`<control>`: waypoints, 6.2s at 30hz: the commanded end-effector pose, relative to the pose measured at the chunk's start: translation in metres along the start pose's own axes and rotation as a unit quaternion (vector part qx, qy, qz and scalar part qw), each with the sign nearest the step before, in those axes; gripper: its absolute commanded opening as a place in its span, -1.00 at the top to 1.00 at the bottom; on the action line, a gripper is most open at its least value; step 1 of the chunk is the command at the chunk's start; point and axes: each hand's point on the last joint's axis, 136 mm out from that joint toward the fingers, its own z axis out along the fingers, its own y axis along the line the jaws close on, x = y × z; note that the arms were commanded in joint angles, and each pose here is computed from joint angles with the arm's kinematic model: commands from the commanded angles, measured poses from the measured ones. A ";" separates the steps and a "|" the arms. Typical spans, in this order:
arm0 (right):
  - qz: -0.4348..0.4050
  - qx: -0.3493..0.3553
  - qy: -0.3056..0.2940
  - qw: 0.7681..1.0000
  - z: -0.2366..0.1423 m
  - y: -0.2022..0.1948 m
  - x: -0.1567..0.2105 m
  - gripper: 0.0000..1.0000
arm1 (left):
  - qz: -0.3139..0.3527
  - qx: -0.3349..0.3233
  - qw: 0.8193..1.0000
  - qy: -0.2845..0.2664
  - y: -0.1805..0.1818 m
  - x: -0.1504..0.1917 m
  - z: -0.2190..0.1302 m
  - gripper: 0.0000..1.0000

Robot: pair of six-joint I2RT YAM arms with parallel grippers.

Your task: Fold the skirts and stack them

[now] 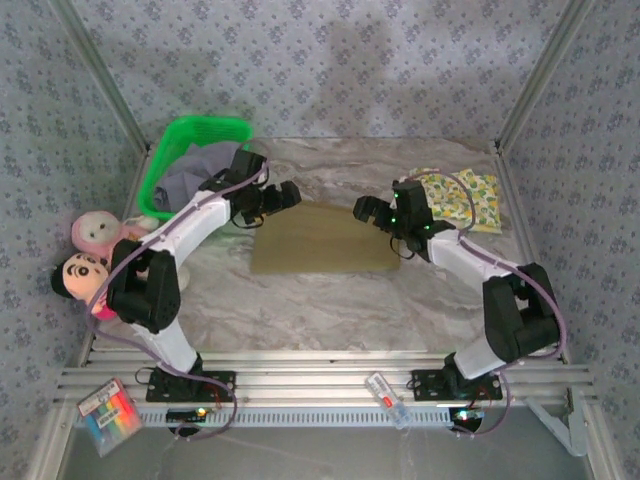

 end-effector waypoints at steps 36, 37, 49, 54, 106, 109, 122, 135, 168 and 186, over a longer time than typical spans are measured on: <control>-0.016 0.035 0.100 0.994 0.088 -0.006 0.014 -1.00 | -0.007 -0.036 0.999 0.030 0.025 0.010 0.033 -0.99; -0.017 0.044 0.093 0.995 0.084 -0.009 0.011 -1.00 | -0.004 -0.034 0.999 0.031 0.021 0.008 0.035 -0.99; 0.044 0.069 0.113 0.990 0.082 -0.056 0.018 -1.00 | 0.010 0.013 0.996 0.084 -0.013 -0.011 0.127 -1.00; 0.085 0.146 0.133 0.977 0.087 -0.102 0.035 -1.00 | 0.004 -0.050 0.995 0.088 0.019 -0.014 0.163 -0.99; 0.153 0.099 0.071 0.981 0.000 -0.114 0.117 0.64 | -0.113 -0.040 0.979 0.164 0.060 0.115 0.123 -1.00; 0.137 0.102 0.061 0.983 -0.012 -0.117 0.107 0.38 | -0.091 -0.017 0.982 0.164 0.039 0.108 0.119 -1.00; 0.176 0.075 0.005 0.982 -0.066 -0.122 0.082 -1.00 | 0.116 -0.009 0.985 0.128 -0.076 0.081 0.054 -0.95; 0.259 0.004 0.053 0.965 -0.036 -0.091 0.098 -0.93 | 0.091 -0.029 0.962 0.255 -0.067 0.155 0.099 0.28; 0.257 0.011 -0.070 0.964 -0.027 -0.084 0.075 -0.68 | 0.037 -0.044 0.957 0.286 -0.028 0.169 0.119 0.26; 0.265 0.044 -0.029 0.963 -0.005 -0.106 0.109 0.98 | 0.098 0.058 0.973 0.199 -0.120 0.084 0.117 0.51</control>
